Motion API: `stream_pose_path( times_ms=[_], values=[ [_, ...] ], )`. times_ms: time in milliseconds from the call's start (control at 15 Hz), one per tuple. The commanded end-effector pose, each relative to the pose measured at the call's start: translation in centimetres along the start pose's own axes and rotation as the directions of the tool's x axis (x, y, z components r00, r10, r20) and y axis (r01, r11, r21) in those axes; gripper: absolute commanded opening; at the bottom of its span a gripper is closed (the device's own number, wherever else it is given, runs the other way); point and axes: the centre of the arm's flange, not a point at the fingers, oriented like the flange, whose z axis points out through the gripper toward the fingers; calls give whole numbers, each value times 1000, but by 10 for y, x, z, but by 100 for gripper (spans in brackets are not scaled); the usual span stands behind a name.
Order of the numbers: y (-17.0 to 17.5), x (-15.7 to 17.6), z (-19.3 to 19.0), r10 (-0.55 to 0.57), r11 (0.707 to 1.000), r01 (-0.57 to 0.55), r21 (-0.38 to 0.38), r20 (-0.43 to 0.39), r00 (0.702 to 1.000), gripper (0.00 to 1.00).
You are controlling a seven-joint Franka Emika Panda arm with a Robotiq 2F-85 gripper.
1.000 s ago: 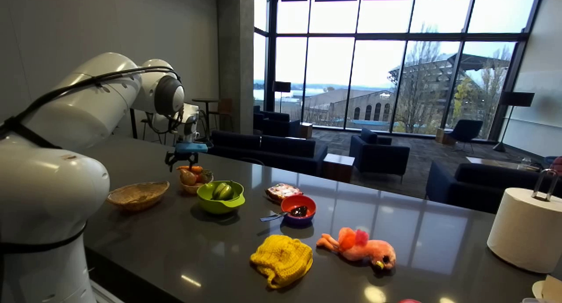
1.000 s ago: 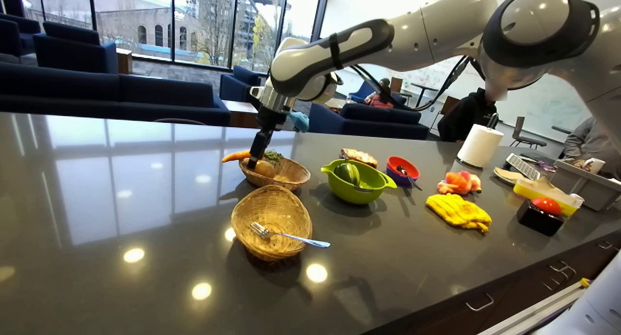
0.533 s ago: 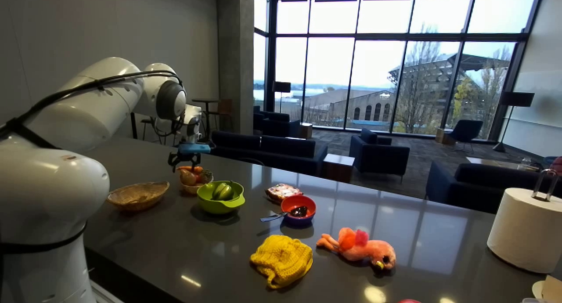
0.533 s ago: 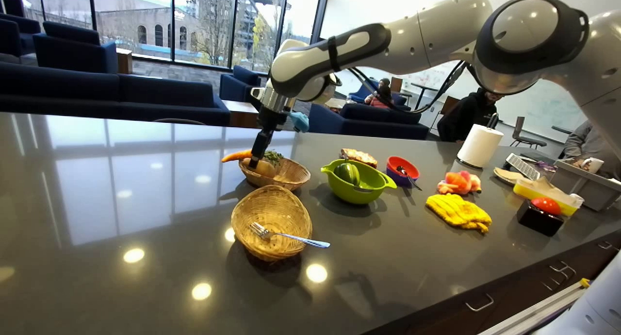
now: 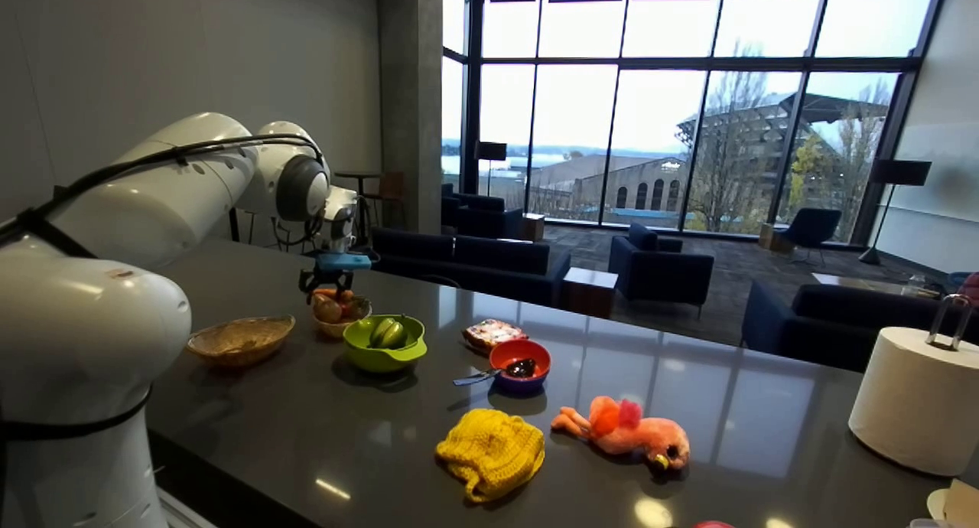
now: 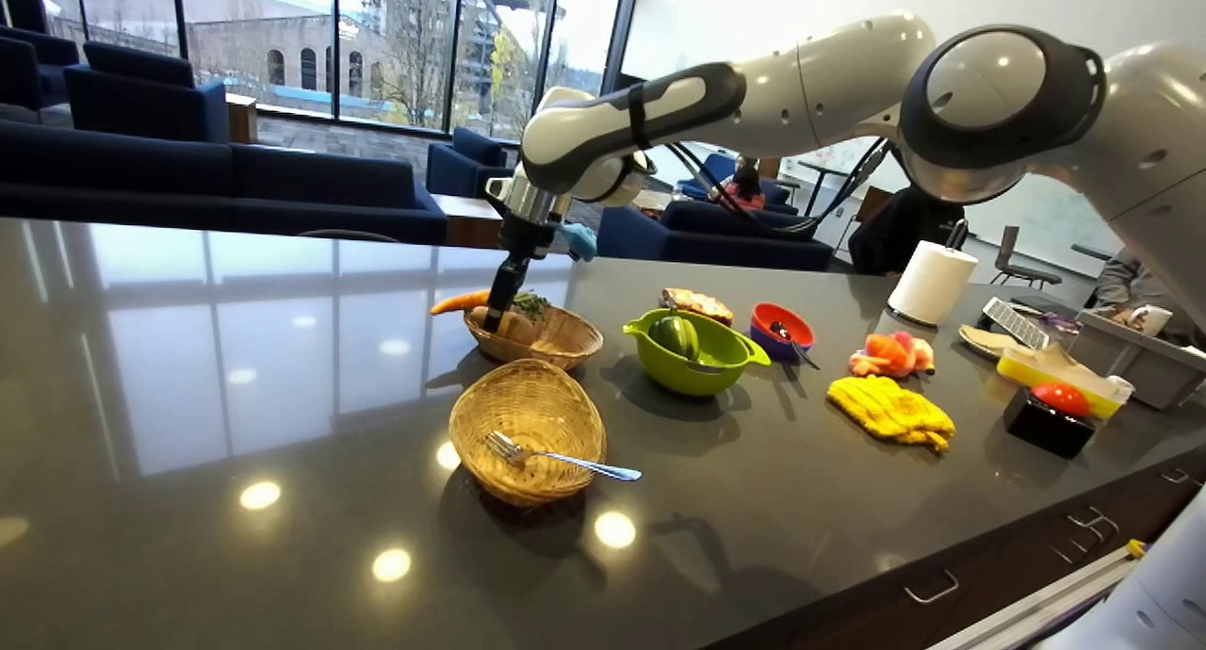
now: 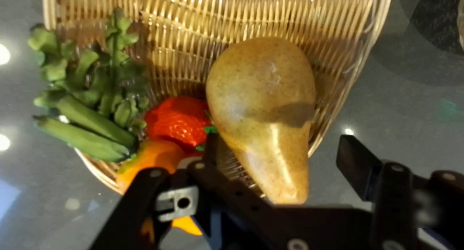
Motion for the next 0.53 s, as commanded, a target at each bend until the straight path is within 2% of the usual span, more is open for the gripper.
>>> stream_pose_path(
  times_ms=[0,133,267,467],
  values=[
    [13,7,-2,-9,1000,9,-1,6,1000,52],
    [12,10,-1,-7,1000,7,-2,5,1000,35],
    [11,7,-6,-3,1000,3,-5,6,1000,23],
    [8,4,-15,2,1000,-1,-16,10,1000,22]
  ],
)
